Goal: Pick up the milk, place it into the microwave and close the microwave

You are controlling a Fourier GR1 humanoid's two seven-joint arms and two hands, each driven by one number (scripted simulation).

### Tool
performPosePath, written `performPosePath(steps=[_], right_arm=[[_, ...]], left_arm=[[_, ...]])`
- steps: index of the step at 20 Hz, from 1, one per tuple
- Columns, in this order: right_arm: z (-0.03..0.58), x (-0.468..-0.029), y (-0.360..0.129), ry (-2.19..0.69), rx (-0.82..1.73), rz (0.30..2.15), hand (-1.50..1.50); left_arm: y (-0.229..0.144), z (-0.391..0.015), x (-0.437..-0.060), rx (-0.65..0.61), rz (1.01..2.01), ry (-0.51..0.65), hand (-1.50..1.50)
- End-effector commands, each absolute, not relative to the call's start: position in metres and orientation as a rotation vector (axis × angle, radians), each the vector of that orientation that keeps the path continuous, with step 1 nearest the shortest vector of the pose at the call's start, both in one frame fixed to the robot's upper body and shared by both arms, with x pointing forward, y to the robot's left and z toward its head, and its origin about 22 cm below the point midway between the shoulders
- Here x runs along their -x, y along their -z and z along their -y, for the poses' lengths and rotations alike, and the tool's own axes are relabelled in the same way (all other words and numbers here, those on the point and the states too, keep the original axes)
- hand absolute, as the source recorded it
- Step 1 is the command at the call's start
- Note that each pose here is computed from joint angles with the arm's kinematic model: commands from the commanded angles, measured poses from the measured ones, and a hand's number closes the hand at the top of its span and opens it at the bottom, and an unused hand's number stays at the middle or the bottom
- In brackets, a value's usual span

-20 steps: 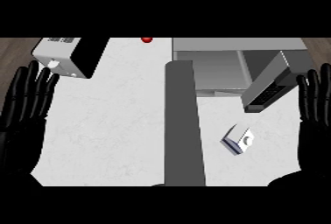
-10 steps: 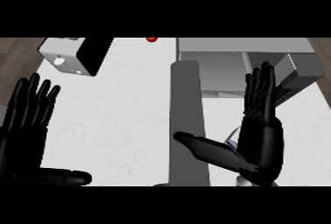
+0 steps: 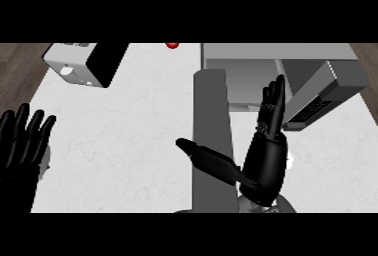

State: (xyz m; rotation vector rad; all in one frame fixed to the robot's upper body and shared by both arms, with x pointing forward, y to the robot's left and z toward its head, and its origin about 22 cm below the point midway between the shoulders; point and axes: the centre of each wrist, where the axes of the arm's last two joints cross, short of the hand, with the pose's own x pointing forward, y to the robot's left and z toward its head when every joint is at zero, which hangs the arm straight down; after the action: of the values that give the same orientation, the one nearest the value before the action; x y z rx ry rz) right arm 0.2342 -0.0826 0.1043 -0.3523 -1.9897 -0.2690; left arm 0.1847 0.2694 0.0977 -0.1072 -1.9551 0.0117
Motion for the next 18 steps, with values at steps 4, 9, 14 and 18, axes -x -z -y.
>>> performPosePath(steps=[4,9,14,18], right_arm=[[0.111,-0.235,-0.093,0.334,0.486,1.926,-1.5],[0.116,-0.226,-0.061,0.379,0.526,1.883,-1.5],[0.139,-0.221,-0.041,0.424,0.534,1.814,-1.5],[0.15,-0.218,-0.017,0.455,0.588,1.78,-1.5]], left_arm=[[-0.092,-0.27,-0.148,0.109,1.962,-0.015,-1.5],[-0.085,-0.3,-0.16,0.075,1.978,-0.015,-1.5],[-0.087,-0.312,-0.157,0.105,1.982,-0.012,-1.5],[-0.082,-0.293,-0.146,0.111,1.949,-0.026,-1.5]])
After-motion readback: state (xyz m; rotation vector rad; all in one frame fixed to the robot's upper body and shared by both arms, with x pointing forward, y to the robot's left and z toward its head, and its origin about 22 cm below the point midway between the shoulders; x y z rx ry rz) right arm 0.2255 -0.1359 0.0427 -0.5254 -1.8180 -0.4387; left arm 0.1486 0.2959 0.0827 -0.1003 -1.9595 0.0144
